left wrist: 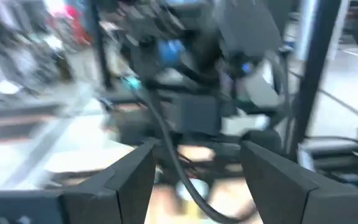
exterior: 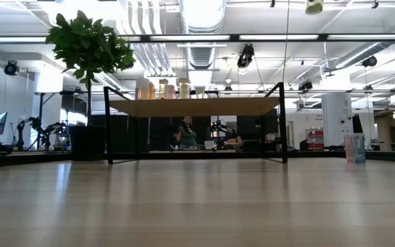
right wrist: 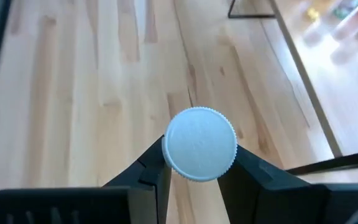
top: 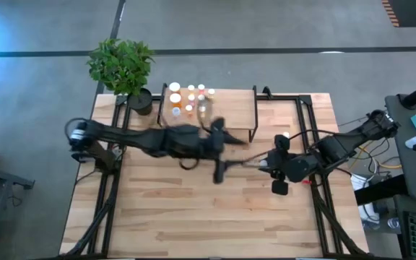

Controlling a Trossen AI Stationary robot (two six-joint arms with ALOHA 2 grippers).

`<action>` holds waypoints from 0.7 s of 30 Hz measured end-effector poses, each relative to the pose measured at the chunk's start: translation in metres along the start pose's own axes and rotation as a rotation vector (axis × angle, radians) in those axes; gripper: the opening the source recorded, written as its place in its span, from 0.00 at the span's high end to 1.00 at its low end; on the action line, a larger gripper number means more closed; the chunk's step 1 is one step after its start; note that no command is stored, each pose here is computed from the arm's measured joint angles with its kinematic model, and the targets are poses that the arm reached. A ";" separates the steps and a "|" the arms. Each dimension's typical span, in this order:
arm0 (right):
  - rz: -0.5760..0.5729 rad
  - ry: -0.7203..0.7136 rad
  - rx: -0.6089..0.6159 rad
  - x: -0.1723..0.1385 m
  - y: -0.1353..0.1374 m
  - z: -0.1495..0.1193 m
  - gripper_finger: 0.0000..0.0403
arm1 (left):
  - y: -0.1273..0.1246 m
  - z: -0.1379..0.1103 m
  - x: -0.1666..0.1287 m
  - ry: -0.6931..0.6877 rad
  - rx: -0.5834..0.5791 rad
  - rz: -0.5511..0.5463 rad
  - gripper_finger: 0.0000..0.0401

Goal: Pick and place medicine bottles onto shelf by color
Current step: Put the yellow pill bottle on the shelf

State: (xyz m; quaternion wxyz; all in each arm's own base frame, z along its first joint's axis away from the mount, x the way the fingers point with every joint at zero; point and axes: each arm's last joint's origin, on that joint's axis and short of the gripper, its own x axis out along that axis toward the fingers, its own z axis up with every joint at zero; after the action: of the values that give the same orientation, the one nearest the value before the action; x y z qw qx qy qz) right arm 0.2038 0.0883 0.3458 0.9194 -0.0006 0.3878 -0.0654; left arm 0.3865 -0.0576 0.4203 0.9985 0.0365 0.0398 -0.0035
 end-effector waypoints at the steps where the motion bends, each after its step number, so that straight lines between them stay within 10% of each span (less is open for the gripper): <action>1: 0.006 -0.014 0.007 -0.003 -0.001 0.001 0.75 | 0.004 0.007 -0.008 -0.020 0.014 0.034 0.46; 6: 0.044 -0.104 0.030 -0.013 -0.002 0.010 0.75 | 0.022 0.007 -0.020 -0.010 0.010 0.132 0.46; 13: 0.032 -0.151 0.036 -0.020 -0.004 0.022 0.75 | 0.025 -0.057 0.014 0.122 -0.142 0.017 0.46; 21: -0.008 -0.114 0.056 -0.007 -0.008 0.026 0.75 | 0.019 -0.051 0.041 -0.012 -0.133 -0.042 0.46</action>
State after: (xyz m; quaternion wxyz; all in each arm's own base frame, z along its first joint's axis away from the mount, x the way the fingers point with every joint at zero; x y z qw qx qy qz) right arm 0.2166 0.0804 0.3695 0.9394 0.0197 0.3329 -0.0799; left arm 0.4231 -0.0353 0.3678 0.9987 -0.0306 0.0348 -0.0221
